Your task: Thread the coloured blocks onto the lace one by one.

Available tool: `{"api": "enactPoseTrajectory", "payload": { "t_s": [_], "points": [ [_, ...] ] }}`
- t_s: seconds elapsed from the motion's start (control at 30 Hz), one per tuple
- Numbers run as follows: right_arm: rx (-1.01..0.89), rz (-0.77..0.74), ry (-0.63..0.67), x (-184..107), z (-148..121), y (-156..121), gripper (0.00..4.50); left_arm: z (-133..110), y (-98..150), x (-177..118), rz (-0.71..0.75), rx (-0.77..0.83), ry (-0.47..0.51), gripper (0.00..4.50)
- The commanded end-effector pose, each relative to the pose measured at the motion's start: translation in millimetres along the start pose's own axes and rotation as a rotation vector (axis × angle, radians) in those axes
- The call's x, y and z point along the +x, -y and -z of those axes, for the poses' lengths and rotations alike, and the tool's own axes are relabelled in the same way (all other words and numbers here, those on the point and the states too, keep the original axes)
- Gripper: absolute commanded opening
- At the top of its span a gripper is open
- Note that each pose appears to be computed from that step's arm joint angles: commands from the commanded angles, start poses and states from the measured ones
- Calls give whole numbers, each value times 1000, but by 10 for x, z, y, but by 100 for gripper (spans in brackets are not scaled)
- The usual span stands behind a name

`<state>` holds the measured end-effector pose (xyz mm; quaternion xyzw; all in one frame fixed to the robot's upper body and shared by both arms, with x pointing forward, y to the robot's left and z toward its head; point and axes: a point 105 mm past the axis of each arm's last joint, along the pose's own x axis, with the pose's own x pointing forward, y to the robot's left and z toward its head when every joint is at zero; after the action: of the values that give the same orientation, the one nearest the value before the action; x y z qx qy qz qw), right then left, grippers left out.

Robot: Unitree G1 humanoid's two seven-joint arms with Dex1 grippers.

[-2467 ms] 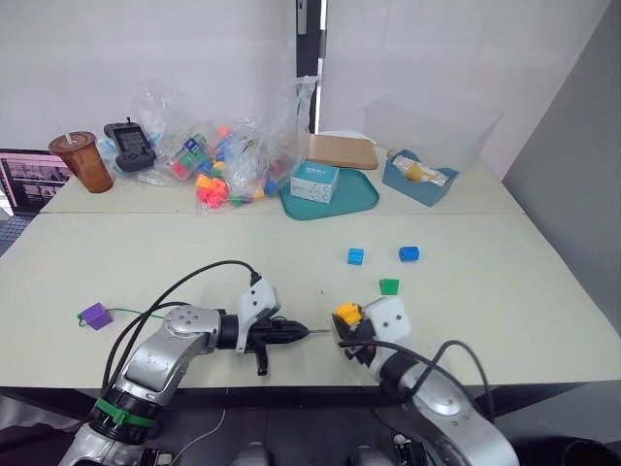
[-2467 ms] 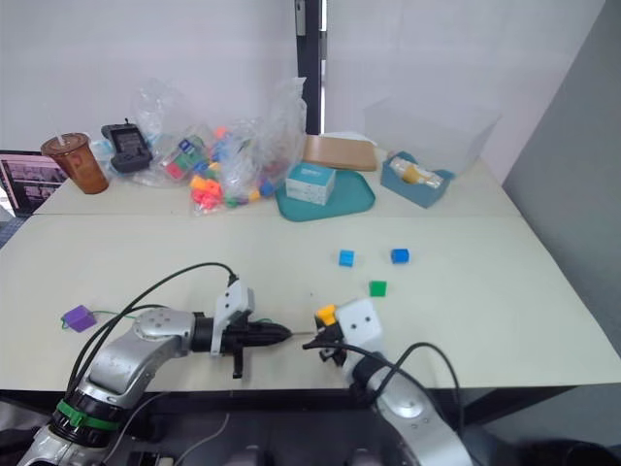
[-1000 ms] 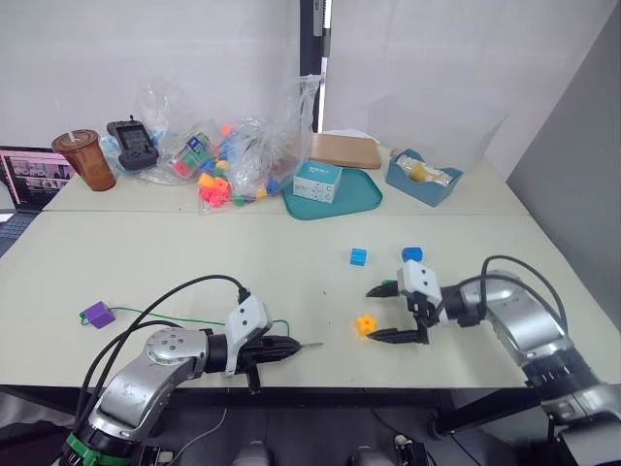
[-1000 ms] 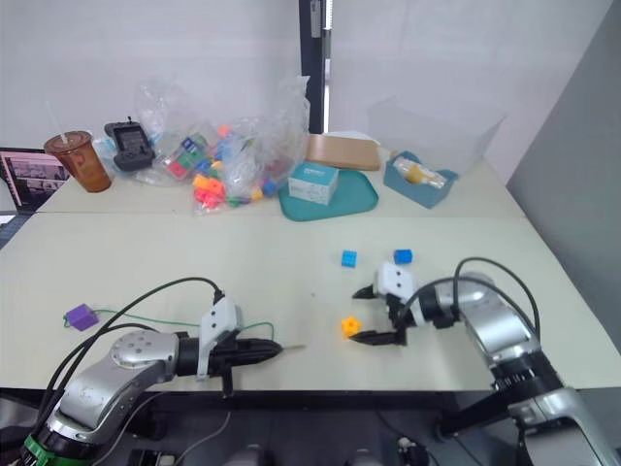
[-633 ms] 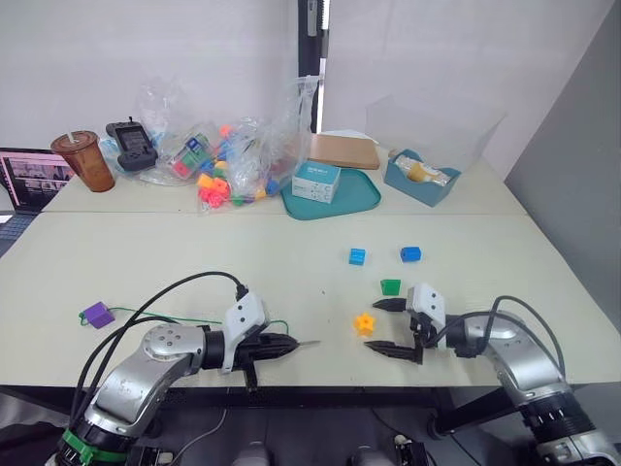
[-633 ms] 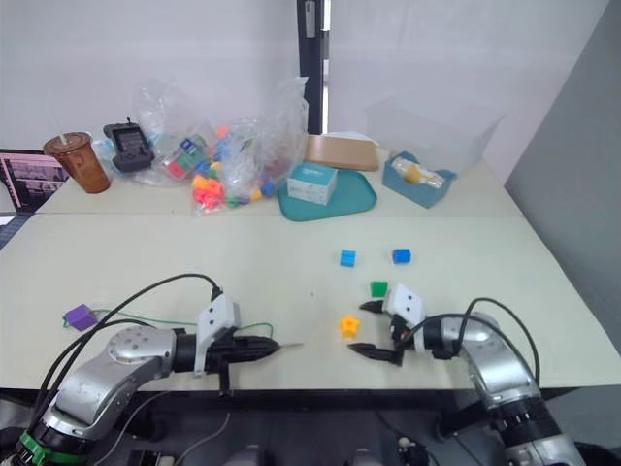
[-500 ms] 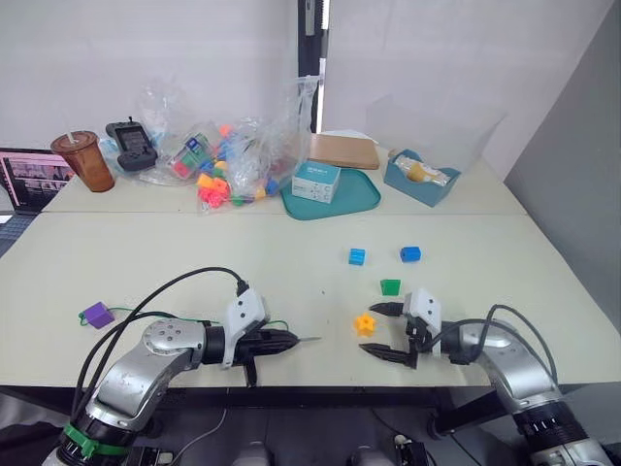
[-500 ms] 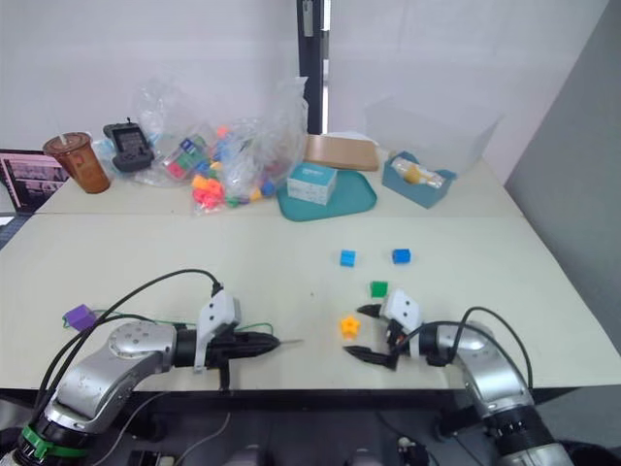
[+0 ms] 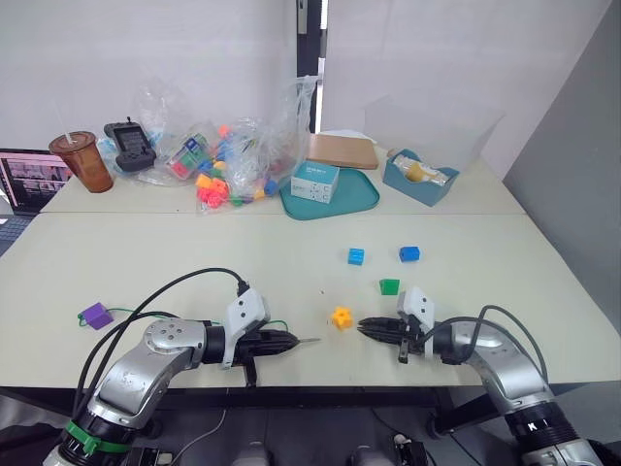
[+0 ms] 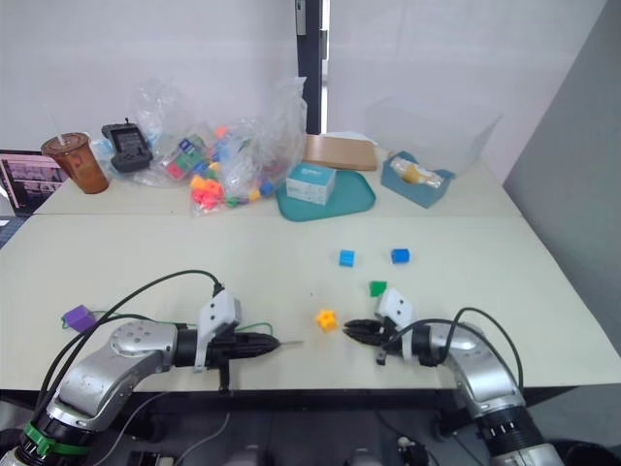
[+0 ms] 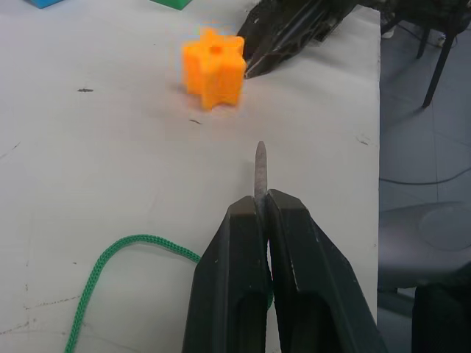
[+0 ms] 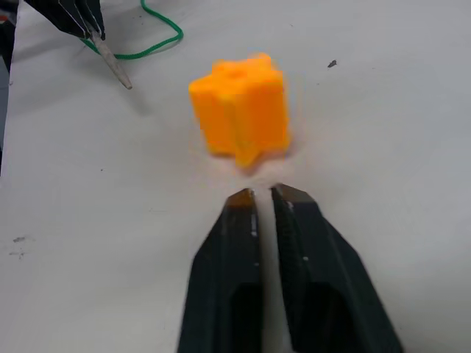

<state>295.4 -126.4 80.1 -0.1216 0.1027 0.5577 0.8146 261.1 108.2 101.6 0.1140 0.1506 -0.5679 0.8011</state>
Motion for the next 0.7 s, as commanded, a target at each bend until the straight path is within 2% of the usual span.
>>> {"api": "enactPoseTrajectory", "payload": {
  "t_s": [0.03,0.17,0.27,0.4,0.7],
  "points": [
    [-151,-69,-7,-69,-441,41,5,-66,23,-1,10,22,14,0],
    [-220,-118,-103,-95,-513,43,5,-64,23,6,9,22,17,0],
    [-214,-126,-160,-66,-426,43,5,-62,26,21,8,18,22,0],
    [-189,-89,-142,-46,-369,73,114,-67,20,14,1,14,25,0],
    [-204,-45,-108,64,-502,162,426,-59,7,-5,-5,16,22,0]
  ]
}}
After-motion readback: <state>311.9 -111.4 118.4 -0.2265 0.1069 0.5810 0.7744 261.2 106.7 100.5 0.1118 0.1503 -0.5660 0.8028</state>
